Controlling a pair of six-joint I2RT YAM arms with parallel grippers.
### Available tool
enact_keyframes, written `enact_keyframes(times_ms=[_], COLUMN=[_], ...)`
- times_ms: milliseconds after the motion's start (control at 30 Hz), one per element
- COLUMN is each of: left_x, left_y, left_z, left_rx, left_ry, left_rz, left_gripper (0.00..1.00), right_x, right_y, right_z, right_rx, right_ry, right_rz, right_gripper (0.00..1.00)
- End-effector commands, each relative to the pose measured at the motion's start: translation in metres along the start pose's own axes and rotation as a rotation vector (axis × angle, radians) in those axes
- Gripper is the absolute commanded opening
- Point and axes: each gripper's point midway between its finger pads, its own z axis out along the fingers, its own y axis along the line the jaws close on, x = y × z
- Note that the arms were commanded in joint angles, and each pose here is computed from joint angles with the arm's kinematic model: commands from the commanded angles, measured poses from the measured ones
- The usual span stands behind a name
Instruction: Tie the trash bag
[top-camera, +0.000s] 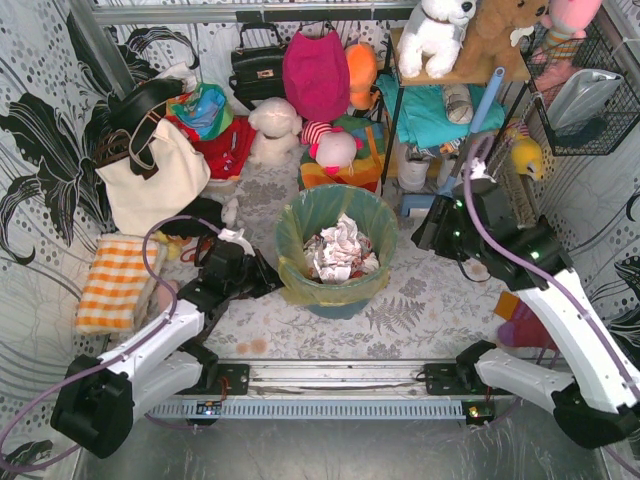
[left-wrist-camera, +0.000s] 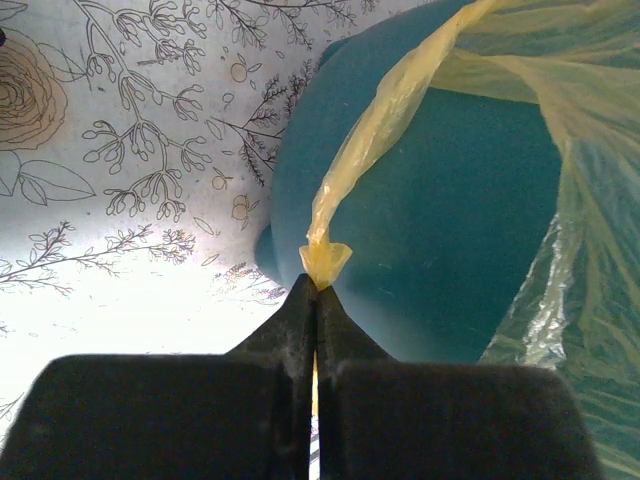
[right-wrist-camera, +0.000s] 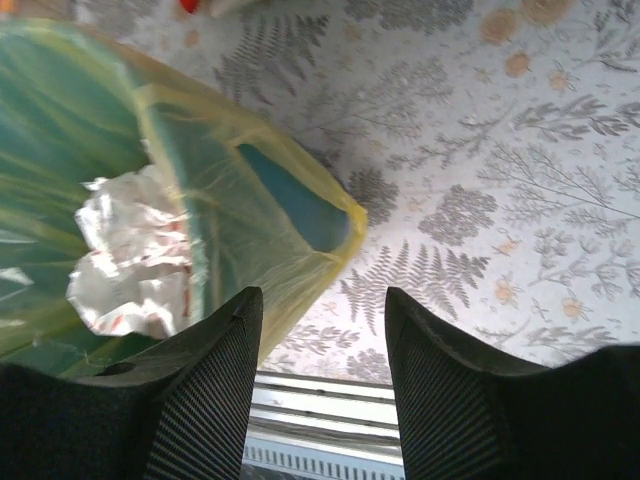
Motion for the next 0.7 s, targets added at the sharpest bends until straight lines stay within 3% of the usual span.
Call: enact_keyframes(times_ms=[0, 133, 300, 433, 667], left_x=[-0.004, -0.006, -0.006, -0.006, -0.006], left_y=[-0.007, -0.008, -0.007, -0.008, -0.009], left_z=[-0.001, -0.004, -0.005, -0.007, -0.008], left_rx=[0.022, 0.024, 0.015, 0.016, 0.006], left_ry=[-0.016, -0.023, -0.023, -0.024, -0.015], left_rz=[0.023, 0.023, 0.024, 0.027, 0.027], left_gripper=[0.00, 0.00, 0.00, 0.00, 0.00], right_x=[0.003, 0.009, 0.034, 0.054, 0.082], right_y=[-0.017, -0.028, -0.051, -0.060, -0.045], right_z=[0.015, 0.037, 0.072, 0.095, 0.118], right_rx=[0.117, 0.159, 0.133, 0.018, -0.222], right_ry=[0.035, 0.056, 0.134, 0.165, 0.144], right_rz=[-0.070, -0.077, 0.013, 0.093, 0.059], right_gripper=[0.52, 0.52, 0.44, 0.42, 0.40])
